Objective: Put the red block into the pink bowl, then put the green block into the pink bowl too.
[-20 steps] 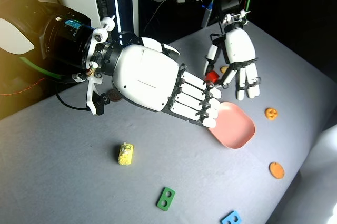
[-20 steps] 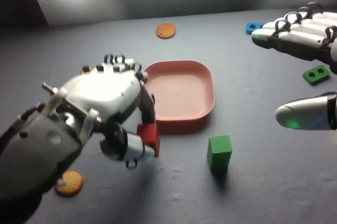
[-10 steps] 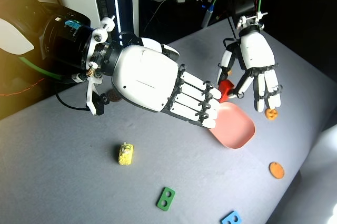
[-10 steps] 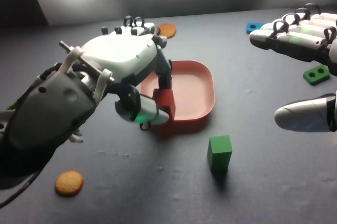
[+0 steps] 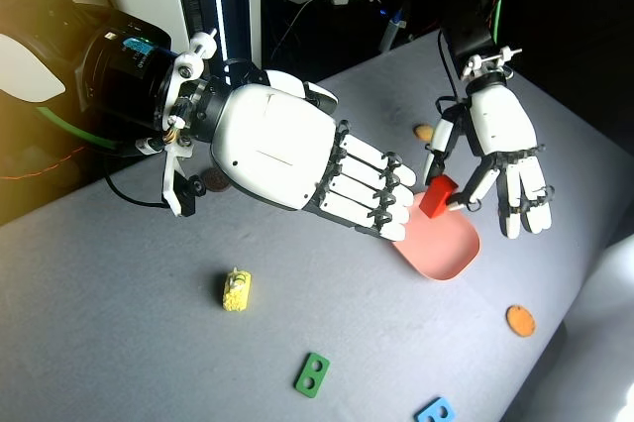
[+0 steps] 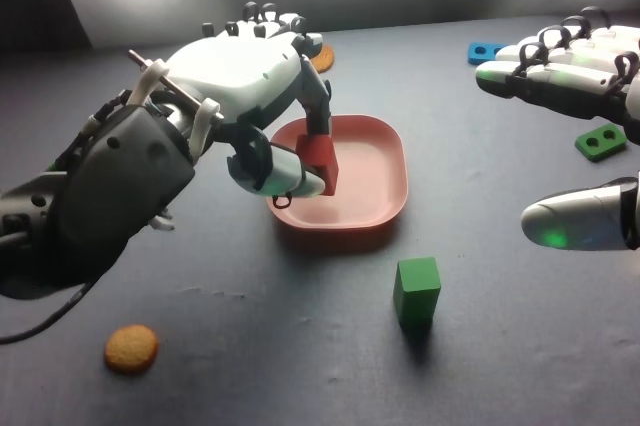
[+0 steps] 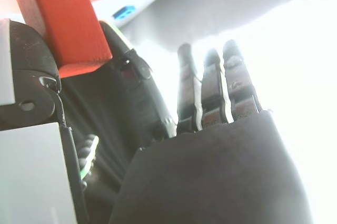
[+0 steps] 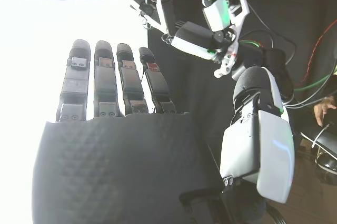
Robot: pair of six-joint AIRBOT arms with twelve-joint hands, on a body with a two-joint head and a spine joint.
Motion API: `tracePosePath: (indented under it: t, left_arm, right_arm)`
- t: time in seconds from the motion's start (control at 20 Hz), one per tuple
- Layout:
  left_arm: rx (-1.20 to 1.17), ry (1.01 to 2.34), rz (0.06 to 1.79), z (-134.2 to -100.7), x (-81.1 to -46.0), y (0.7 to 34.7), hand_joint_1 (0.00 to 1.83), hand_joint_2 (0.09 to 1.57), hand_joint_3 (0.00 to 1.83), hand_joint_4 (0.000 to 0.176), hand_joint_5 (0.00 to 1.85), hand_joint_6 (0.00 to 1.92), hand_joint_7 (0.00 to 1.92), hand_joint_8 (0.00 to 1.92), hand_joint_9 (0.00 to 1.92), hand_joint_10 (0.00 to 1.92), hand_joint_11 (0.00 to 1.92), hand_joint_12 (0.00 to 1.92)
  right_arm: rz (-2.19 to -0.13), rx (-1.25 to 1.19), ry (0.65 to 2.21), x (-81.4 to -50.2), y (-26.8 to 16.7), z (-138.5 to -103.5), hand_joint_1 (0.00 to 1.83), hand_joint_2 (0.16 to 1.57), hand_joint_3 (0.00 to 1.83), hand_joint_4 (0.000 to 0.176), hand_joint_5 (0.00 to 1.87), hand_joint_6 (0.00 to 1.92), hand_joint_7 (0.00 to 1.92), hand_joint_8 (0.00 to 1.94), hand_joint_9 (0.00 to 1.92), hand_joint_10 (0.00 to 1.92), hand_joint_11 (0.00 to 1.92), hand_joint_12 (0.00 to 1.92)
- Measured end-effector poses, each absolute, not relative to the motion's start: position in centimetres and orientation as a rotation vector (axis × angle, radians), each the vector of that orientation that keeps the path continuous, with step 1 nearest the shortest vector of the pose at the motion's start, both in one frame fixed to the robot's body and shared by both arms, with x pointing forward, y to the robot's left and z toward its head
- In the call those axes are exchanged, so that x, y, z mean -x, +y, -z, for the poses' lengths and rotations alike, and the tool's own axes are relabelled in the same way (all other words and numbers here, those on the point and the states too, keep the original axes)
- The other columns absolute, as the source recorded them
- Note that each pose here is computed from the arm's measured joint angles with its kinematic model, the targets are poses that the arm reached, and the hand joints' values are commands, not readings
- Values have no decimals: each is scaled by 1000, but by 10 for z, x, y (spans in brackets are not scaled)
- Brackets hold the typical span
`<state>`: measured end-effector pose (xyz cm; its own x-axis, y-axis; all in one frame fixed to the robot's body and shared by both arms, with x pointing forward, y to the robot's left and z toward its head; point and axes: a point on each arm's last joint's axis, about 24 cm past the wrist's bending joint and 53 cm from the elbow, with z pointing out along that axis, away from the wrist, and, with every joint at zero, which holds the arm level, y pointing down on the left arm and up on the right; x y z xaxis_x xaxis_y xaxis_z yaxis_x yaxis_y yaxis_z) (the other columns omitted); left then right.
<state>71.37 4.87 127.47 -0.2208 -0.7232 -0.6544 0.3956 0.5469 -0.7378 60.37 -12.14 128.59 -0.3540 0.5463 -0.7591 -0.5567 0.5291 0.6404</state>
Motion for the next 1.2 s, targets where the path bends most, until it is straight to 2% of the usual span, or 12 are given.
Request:
tracePosePath:
  t: [0.1, 0.15, 0.2, 0.25, 0.35, 0.5, 0.7, 0.85, 0.9, 1.1, 1.15, 1.2]
  left_arm:
    - [300, 1454, 1052, -1275, -720, 53, 1092, 1065, 0, 59, 1085, 810, 207, 2, 0, 0, 0, 0]
    - [302, 1448, 1044, -1276, -724, 57, 1110, 1062, 0, 12, 1094, 796, 211, 2, 0, 0, 0, 0]
    - [301, 1445, 1039, -1276, -726, 59, 1117, 1065, 0, 0, 1089, 803, 202, 1, 0, 0, 0, 0]
    - [305, 1443, 1038, -1276, -728, 62, 1093, 1072, 1, 41, 1069, 838, 196, 1, 0, 0, 0, 0]
    - [308, 1439, 1033, -1275, -733, 67, 1081, 1075, 1, 72, 1061, 851, 201, 2, 0, 0, 0, 0]
    - [319, 1429, 1023, -1275, -740, 73, 1105, 1074, 0, 4, 1068, 839, 219, 6, 0, 0, 0, 0]
    - [321, 1421, 1034, -1276, -746, 71, 1093, 1073, 2, 38, 1065, 842, 225, 6, 0, 0, 0, 0]
    - [325, 1423, 1043, -1275, -746, 68, 1098, 1075, 1, 23, 1064, 845, 223, 3, 0, 0, 0, 0]
    - [326, 1422, 1042, -1275, -746, 69, 1096, 1065, 0, 48, 1085, 809, 227, 1, 0, 0, 0, 0]
    - [333, 1416, 1038, -1277, -749, 72, 1096, 1068, 0, 43, 1080, 818, 229, 5, 0, 0, 0, 0]
    - [332, 1415, 1039, -1278, -749, 72, 1065, 1064, 0, 137, 1071, 828, 165, 8, 0, 0, 0, 0]
    - [332, 1415, 1039, -1278, -749, 72, 1065, 1064, 0, 137, 1071, 828, 165, 8, 0, 0, 0, 0]
  right_arm:
    - [-1139, 9, 1562, -604, -121, -1286, 29, 1028, 0, 0, 35, 13, 17, 6, 0, 0, 0, 0]
    - [-1139, 9, 1562, -604, -121, -1286, 5, 1033, 1, 0, 37, 11, 13, 4, 0, 0, 0, 0]
    - [-1140, 9, 1562, -604, -121, -1286, 0, 1032, 1, 0, 36, 10, 13, 3, 0, 0, 0, 0]
    - [-1139, 9, 1562, -604, -121, -1286, 0, 1026, 0, 0, 43, 12, 19, 5, 0, 0, 0, 0]
    - [-1139, 9, 1562, -604, -121, -1286, 3, 1028, 0, 0, 44, 11, 22, 6, 0, 0, 0, 0]
    - [-1137, 12, 1561, -604, -121, -1286, 6, 1028, 0, 0, 33, 4, 13, 5, 0, 0, 0, 0]
    - [-1134, 15, 1560, -604, -121, -1286, 0, 1019, 0, 0, 39, 2, 14, 2, 0, 0, 0, 0]
    - [-1134, 14, 1561, -604, -121, -1286, 4, 1026, 0, 0, 44, 9, 27, 10, 0, 0, 0, 0]
    - [-1134, 14, 1561, -604, -121, -1286, 0, 1028, 0, 0, 35, 4, 10, 1, 0, 0, 0, 0]
    - [-1134, 14, 1561, -604, -121, -1286, 0, 1027, 0, 0, 57, 12, 20, 7, 0, 0, 0, 0]
    - [-1134, 14, 1560, -604, -121, -1286, 16, 1023, 0, 0, 48, 7, 20, 6, 0, 0, 0, 0]
    - [-1134, 14, 1560, -604, -121, -1286, 16, 1023, 0, 0, 48, 7, 20, 6, 0, 0, 0, 0]
